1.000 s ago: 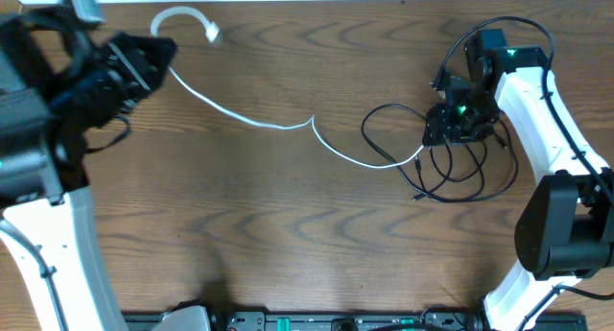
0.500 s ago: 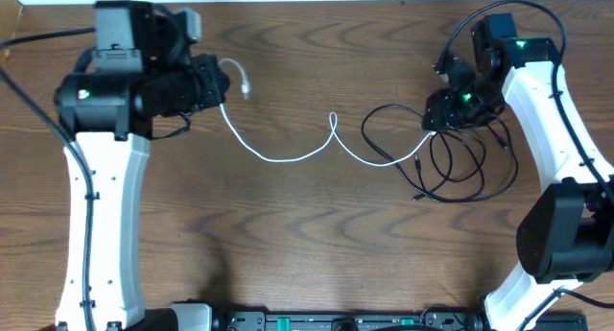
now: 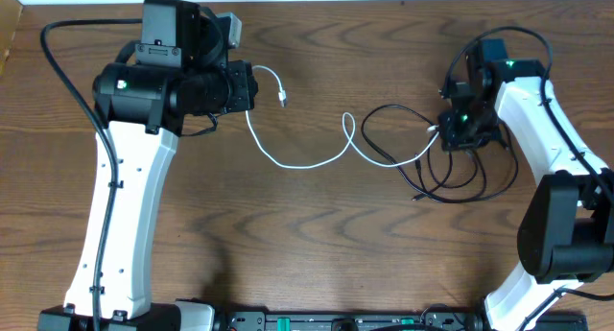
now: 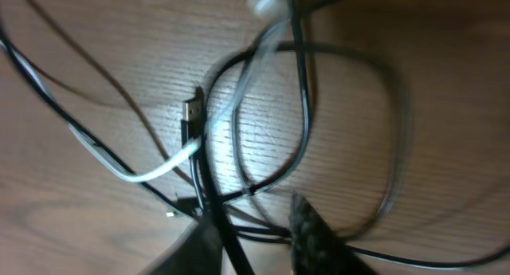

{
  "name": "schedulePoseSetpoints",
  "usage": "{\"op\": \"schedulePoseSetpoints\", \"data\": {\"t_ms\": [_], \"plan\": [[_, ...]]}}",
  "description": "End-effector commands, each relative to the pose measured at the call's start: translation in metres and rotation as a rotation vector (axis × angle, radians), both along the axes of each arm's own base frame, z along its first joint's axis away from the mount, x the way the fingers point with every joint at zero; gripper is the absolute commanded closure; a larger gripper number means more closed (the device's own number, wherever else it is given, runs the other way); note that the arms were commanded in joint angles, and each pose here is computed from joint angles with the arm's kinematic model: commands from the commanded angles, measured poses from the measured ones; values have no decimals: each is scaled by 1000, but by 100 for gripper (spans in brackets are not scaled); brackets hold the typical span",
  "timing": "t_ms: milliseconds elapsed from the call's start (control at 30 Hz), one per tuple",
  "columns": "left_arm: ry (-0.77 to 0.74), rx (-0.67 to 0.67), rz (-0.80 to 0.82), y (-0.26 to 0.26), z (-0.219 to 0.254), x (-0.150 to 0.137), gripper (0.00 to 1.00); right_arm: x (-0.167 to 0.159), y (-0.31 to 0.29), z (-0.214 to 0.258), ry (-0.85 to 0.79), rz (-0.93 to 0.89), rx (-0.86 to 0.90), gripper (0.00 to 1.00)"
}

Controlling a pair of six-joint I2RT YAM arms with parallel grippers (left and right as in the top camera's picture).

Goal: Untangle cables

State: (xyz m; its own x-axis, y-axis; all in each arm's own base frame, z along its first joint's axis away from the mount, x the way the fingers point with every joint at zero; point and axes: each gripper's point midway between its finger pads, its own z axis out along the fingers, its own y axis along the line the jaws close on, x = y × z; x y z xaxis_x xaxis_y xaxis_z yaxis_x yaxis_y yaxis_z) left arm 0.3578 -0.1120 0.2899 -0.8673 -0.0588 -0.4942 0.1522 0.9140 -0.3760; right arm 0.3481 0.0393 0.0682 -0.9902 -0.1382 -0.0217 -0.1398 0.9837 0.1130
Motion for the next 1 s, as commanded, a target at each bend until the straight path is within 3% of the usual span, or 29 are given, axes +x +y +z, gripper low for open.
{"op": "schedulePoseSetpoints", "data": {"t_ms": [0,200,333,600,967], "plan": [[-2,31,-40,-6,-5,-1,93,9,1,5,-50,-49,13,99],[-13,39,-131,-29,-5,-10,93,66,51,38,-271,-55,322,99],[-11,49,-184,-42,-7,-17,92,86,57,40,-315,-130,371,99],[31,45,-237,-61,-26,-20,92,51,82,52,-201,-44,521,99],[128,-206,-581,-165,-89,-16,92,28,49,54,-100,-154,508,99]]}}
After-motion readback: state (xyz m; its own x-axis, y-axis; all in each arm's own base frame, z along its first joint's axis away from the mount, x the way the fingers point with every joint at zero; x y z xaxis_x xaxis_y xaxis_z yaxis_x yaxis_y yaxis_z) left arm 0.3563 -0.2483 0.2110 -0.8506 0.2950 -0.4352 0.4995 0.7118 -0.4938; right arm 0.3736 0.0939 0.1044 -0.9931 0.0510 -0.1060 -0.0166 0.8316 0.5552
